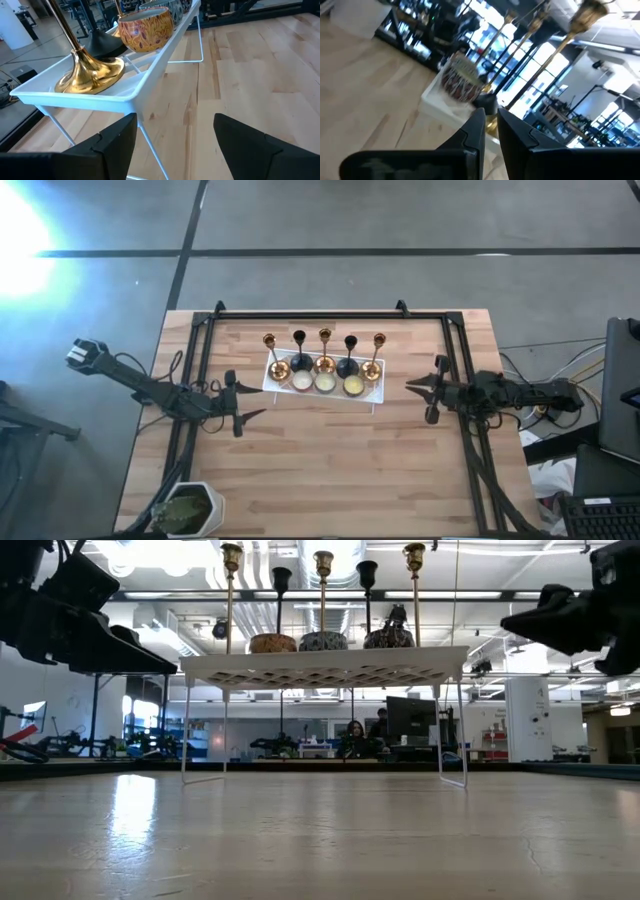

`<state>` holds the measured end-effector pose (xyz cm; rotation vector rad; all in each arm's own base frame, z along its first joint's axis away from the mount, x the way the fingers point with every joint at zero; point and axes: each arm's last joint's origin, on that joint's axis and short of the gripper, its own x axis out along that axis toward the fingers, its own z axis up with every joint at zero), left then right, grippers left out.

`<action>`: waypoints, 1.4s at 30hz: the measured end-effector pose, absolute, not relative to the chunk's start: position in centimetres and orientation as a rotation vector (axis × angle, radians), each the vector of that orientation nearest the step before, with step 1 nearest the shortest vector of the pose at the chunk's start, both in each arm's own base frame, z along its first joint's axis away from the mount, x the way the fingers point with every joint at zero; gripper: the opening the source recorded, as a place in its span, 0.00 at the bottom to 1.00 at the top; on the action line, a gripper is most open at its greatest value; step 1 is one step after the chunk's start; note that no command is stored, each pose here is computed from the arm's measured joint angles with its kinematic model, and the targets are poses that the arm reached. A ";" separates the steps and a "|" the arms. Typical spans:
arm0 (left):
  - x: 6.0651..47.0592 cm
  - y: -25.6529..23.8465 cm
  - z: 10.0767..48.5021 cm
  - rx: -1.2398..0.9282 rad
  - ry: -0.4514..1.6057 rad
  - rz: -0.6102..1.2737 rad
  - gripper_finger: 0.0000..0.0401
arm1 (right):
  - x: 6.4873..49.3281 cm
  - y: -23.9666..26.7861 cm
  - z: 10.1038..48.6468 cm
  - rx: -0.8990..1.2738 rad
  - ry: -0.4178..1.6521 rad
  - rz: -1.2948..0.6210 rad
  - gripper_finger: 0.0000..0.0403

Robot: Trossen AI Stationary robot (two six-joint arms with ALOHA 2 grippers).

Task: Pick & Place candle stick holders
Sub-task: Return to Home Position

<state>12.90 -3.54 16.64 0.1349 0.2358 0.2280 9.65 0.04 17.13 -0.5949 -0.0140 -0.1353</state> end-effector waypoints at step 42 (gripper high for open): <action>12.9 -3.5 16.6 0.138 0.240 0.228 0.67 | 9.8 0.1 16.9 -0.599 0.005 -0.123 0.11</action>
